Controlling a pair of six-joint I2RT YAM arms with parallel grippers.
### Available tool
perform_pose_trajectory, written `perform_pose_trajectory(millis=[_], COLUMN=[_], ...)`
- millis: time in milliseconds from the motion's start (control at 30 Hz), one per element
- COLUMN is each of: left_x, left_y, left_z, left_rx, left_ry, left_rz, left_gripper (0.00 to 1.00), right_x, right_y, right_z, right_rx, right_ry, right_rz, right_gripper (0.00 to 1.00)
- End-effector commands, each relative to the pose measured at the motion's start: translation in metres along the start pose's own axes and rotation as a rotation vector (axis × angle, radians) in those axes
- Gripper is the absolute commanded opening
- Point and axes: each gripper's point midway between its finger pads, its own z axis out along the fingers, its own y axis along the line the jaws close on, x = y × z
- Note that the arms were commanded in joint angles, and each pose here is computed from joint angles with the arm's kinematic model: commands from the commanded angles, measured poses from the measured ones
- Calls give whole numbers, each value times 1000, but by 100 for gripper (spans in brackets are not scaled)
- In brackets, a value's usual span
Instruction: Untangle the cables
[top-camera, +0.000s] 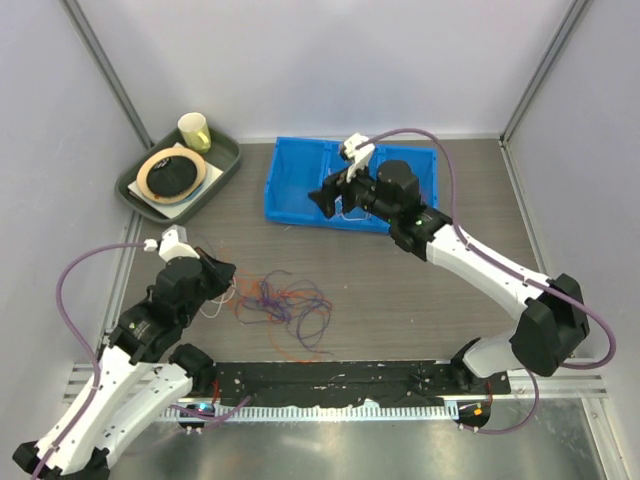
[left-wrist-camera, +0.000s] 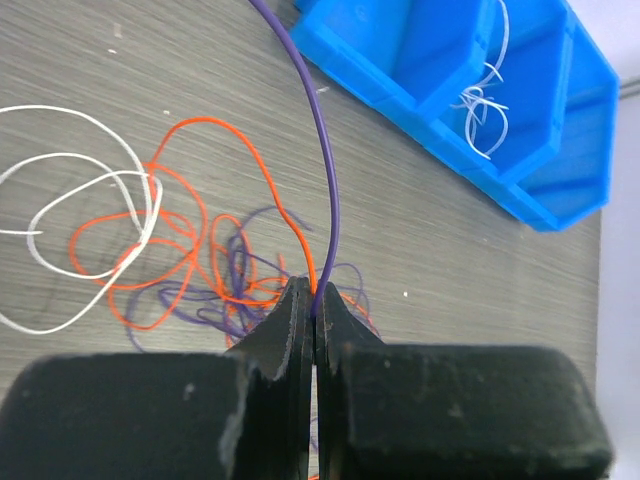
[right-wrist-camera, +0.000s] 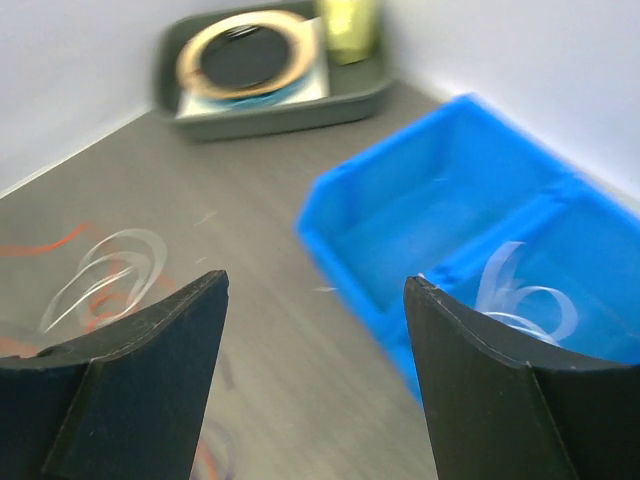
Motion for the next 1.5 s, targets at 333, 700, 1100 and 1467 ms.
perform_pose_trajectory(millis=[333,700,1100,1467], left_x=[9,12,6,8], left_y=[-56,-59,-31,63], left_z=[32,40,29,11], left_rx=[105,76,-31,-411], left_ry=[107,129,89,-25], left_rz=[-53,-108,-87,-175], left_gripper=[0,0,78,100], right_x=[65,97,106,138], right_y=[185,224,210,148], right_z=[-11,17,25,12], right_rx=[-601,-639,-535,-255], right_ry=[-13,66,-13,88], right_rz=[195,259,354,361], right_gripper=[73,70,1,1])
